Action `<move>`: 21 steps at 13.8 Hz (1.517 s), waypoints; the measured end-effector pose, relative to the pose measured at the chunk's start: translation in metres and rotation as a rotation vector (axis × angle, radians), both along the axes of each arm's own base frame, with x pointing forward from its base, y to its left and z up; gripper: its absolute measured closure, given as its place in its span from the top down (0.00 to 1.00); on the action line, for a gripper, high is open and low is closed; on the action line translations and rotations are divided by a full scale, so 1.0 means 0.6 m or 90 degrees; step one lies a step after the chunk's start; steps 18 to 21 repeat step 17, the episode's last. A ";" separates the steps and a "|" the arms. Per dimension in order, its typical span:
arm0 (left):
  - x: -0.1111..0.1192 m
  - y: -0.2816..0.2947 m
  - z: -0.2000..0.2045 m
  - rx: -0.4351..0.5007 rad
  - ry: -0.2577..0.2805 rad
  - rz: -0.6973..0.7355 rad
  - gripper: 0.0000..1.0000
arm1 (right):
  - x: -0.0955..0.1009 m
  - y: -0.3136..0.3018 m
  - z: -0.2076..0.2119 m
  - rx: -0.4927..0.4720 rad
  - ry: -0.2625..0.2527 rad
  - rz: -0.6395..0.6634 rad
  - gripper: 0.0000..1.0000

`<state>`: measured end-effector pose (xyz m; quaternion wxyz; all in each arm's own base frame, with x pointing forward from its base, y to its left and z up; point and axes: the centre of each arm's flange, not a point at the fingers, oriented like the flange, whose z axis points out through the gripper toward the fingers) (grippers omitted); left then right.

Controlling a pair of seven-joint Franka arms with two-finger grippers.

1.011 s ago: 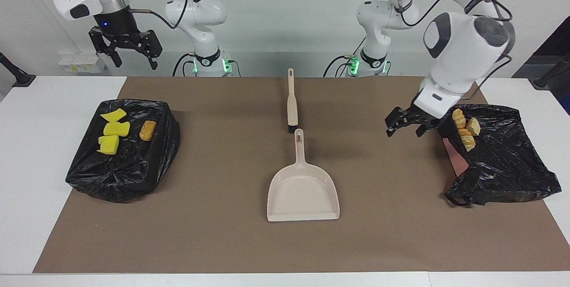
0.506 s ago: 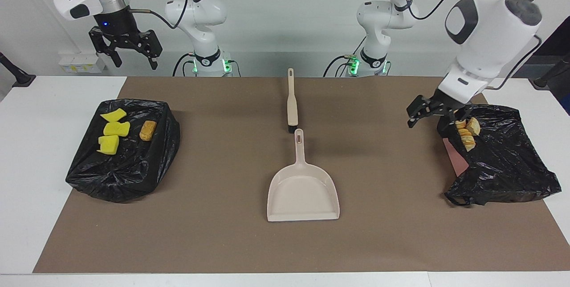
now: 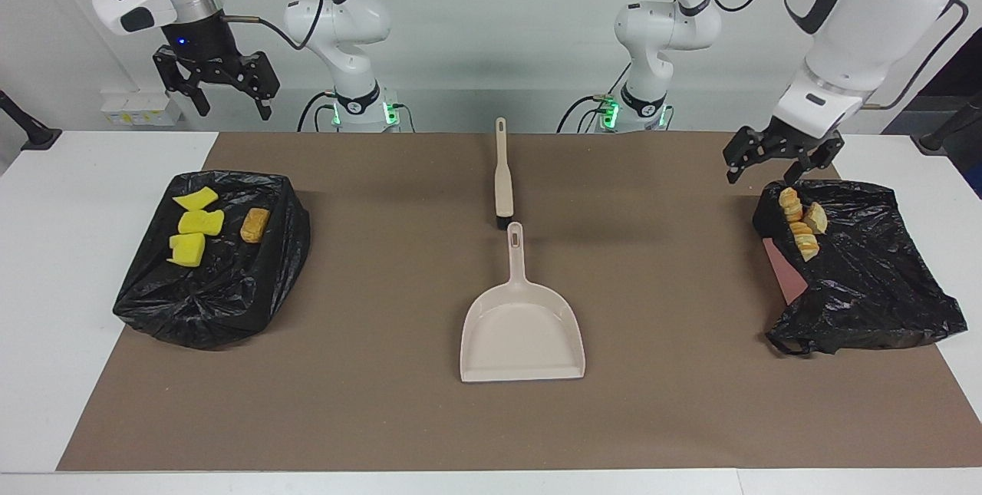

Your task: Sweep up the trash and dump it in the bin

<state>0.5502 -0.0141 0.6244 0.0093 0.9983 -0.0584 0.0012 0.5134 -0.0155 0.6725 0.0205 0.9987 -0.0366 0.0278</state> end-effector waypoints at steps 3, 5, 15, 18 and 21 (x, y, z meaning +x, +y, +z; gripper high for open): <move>0.000 0.030 0.001 -0.002 0.000 0.013 1.00 | 0.000 0.000 0.000 0.000 0.000 0.000 1.00; -0.004 0.024 0.001 -0.002 0.012 0.008 1.00 | 0.000 0.000 0.000 0.000 0.000 0.000 1.00; -0.011 0.017 0.004 -0.002 0.025 0.003 1.00 | 0.000 0.000 0.000 0.000 0.000 0.000 1.00; -0.012 0.015 0.004 -0.002 0.028 0.002 1.00 | 0.000 0.000 0.000 0.000 0.000 0.000 1.00; -0.012 0.015 0.004 -0.002 0.028 0.002 1.00 | 0.000 0.000 0.000 0.000 0.000 0.000 1.00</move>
